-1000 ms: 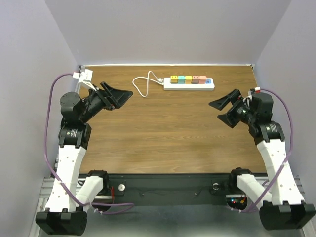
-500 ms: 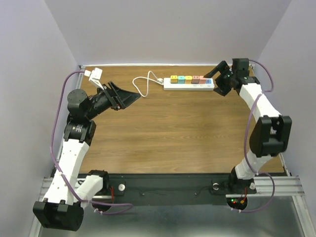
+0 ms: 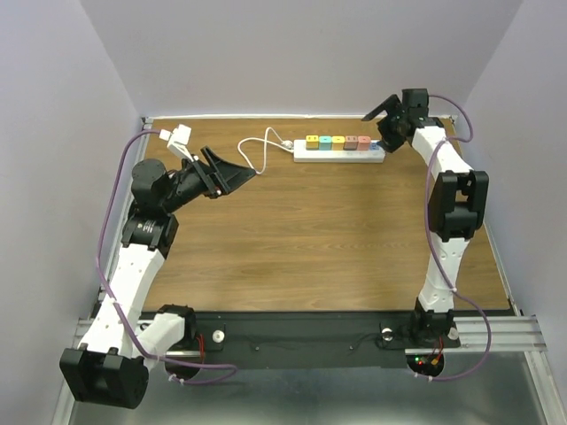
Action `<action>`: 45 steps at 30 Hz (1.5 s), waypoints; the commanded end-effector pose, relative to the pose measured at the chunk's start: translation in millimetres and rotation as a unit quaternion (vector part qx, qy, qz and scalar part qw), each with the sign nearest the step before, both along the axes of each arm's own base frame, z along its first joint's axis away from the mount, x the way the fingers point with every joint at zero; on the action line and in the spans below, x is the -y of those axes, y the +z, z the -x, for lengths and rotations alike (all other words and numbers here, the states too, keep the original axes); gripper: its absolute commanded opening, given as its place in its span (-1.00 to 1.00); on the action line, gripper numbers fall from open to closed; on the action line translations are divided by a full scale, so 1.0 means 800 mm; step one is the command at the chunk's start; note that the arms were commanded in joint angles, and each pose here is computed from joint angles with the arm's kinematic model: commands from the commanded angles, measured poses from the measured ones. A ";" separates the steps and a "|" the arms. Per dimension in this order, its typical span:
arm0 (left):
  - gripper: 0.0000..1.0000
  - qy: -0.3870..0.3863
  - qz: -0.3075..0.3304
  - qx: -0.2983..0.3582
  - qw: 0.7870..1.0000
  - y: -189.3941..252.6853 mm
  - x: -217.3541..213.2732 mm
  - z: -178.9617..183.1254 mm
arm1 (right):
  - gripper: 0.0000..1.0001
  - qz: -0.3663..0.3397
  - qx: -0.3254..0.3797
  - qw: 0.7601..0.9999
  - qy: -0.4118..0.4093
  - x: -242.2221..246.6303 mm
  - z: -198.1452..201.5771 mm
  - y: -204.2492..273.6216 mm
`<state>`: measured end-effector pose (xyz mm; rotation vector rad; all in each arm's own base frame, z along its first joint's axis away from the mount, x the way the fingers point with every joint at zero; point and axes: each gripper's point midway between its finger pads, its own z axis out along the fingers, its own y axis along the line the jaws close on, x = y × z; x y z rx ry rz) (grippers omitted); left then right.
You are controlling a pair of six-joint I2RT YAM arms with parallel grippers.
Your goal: Pull the plug off the socket
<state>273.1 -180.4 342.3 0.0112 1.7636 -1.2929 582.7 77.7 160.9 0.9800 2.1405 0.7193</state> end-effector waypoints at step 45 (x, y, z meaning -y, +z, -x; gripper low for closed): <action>0.93 -0.010 -0.019 -0.008 1.000 -0.035 0.000 0.020 | -0.99 -0.031 -0.023 0.940 0.340 -0.102 0.055 -0.149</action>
